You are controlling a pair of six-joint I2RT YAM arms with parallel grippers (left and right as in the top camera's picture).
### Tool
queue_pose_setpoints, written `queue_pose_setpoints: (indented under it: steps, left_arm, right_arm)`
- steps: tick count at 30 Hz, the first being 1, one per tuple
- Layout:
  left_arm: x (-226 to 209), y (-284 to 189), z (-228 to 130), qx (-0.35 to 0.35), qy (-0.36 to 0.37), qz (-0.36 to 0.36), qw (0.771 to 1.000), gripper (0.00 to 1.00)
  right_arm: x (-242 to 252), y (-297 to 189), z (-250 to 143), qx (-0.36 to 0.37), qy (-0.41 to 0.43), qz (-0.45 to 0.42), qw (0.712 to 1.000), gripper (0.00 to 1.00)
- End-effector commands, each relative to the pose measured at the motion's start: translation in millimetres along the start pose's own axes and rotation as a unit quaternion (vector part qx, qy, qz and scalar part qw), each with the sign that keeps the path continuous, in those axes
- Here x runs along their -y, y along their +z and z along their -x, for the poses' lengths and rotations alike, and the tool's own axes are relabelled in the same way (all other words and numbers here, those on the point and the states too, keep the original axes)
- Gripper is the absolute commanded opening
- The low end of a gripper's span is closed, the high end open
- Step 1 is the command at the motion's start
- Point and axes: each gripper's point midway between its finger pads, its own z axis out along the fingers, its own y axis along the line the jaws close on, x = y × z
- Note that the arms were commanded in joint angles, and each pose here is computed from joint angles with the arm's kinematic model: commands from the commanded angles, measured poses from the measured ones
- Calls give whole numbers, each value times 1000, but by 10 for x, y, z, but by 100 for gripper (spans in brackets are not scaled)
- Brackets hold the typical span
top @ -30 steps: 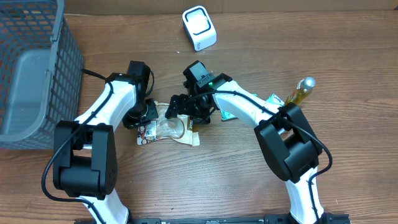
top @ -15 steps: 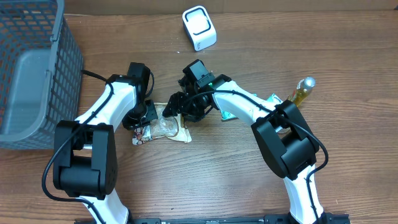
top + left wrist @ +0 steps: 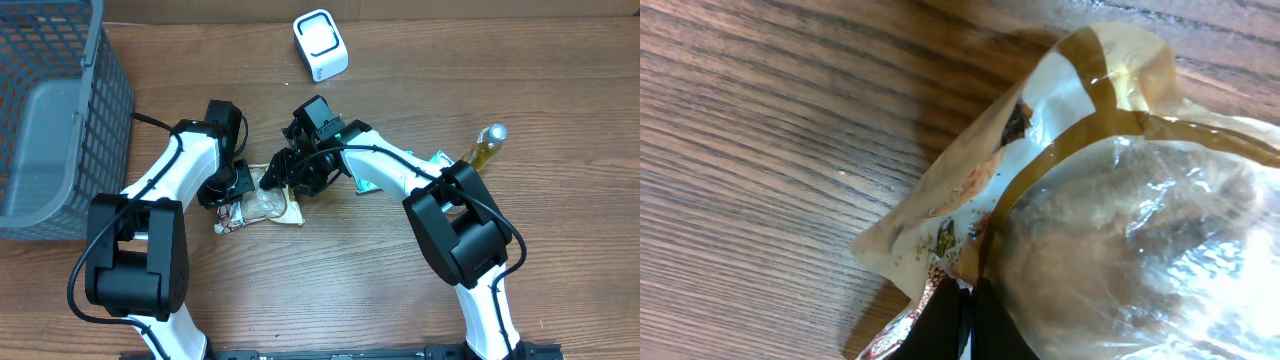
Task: Scan the item barcode
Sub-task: 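Hold the snack bag with both grippers and lift it slightly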
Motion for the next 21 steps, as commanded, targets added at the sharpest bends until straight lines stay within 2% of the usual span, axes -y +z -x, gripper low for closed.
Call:
queue_pose_setpoints:
  steps: [1, 10, 16, 18, 21]
  left_arm:
    - [85, 53, -85, -19, -2, -23, 1000, 4]
    - [100, 52, -86, -19, -1, -27, 999, 4]
    - [102, 52, -81, -19, -1, -27, 999, 4]
    - [107, 52, -80, -18, 0, -27, 999, 4]
    - [126, 52, -75, -15, 2, -28, 999, 4]
  right_arm:
    - [-34, 72, -43, -14, -12, 13, 1000, 52]
    - [-295, 145, -109, -22, -69, 57, 996, 50]
    - [-289, 195, -74, -5, -81, 39, 996, 42]
    - [-252, 208, -45, 5, -82, 25, 996, 37]
    - [-243, 212, -36, 9, -86, 21, 996, 22]
